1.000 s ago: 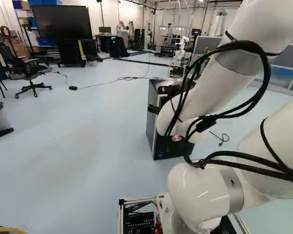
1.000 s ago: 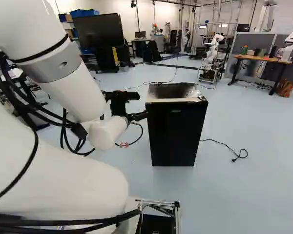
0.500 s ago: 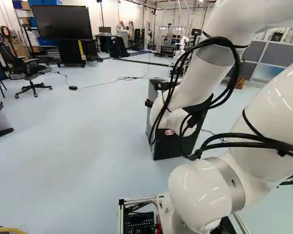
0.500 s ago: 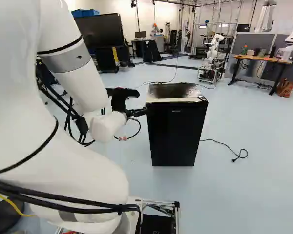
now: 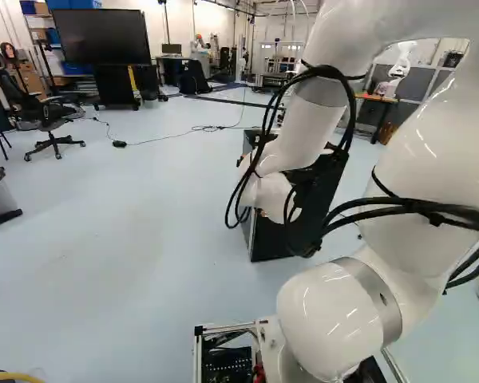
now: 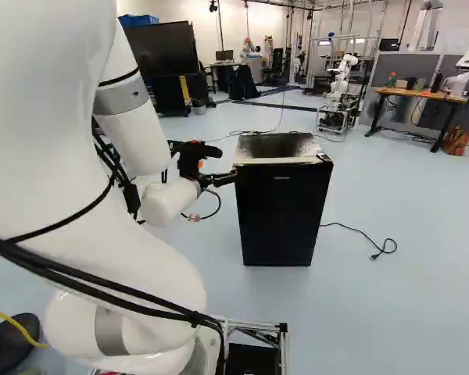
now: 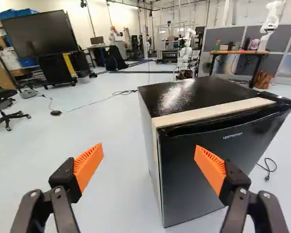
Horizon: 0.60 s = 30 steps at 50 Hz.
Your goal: Grab a drink from the fridge
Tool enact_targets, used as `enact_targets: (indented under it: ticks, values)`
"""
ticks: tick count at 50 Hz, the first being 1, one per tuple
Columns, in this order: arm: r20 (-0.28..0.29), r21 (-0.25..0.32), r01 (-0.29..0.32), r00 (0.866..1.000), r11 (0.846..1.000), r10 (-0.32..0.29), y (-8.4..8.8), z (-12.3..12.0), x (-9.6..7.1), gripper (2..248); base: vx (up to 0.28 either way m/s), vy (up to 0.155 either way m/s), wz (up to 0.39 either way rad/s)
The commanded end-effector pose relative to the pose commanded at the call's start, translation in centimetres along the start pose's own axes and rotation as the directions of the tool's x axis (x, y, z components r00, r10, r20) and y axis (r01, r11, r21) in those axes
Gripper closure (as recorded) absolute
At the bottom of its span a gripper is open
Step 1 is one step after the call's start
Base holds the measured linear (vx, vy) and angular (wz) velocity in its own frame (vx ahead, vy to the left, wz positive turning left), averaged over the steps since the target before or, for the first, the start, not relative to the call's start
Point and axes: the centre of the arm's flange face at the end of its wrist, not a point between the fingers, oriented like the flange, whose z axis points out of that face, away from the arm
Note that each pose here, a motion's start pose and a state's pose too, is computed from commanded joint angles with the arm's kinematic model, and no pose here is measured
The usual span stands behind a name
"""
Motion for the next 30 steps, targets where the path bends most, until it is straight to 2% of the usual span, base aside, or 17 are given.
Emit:
enact_targets:
  ticks: [16,30]
  values:
    - [0.016,-0.103,-0.031,0.999,0.994,0.033,-1.1,2.3,-1.2,3,0.0,0.0,0.0]
    - [0.037,-0.213,-0.059,0.997,0.975,0.068,-1.7,5.0,-2.4,3,0.0,0.0,0.0]
